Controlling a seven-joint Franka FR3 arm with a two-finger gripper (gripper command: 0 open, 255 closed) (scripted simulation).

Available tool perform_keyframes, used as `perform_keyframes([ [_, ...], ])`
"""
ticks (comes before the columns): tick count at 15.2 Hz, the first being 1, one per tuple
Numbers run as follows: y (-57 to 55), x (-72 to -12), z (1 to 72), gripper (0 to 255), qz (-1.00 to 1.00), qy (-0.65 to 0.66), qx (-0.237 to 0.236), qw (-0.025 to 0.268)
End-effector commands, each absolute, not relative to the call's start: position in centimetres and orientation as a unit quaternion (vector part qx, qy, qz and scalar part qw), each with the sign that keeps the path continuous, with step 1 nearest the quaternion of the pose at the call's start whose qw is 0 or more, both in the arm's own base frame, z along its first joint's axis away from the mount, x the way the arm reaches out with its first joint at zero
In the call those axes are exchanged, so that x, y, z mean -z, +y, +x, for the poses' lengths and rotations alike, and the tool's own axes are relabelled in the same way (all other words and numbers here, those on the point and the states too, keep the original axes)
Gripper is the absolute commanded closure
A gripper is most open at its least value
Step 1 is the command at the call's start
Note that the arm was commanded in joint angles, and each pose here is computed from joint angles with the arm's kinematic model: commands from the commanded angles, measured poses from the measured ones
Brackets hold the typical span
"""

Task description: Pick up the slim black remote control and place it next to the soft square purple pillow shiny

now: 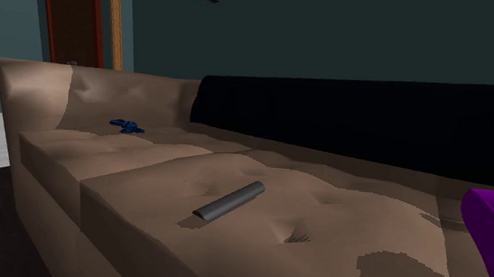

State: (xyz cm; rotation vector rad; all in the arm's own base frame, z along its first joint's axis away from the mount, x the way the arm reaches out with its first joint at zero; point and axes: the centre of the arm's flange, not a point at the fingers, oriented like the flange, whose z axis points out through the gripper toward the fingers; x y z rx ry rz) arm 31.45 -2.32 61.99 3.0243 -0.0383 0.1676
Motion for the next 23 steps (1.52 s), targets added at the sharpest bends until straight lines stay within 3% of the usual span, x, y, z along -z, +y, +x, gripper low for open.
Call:
perform_keyframes([
  [1, -2.3, -62.0, 31.5, 0, 0.997, -0.013, -0.055, 0.056],
  [23, 5.3, -39.9, 48.4, 0, 0.993, -0.114, -0.016, -0.020],
])
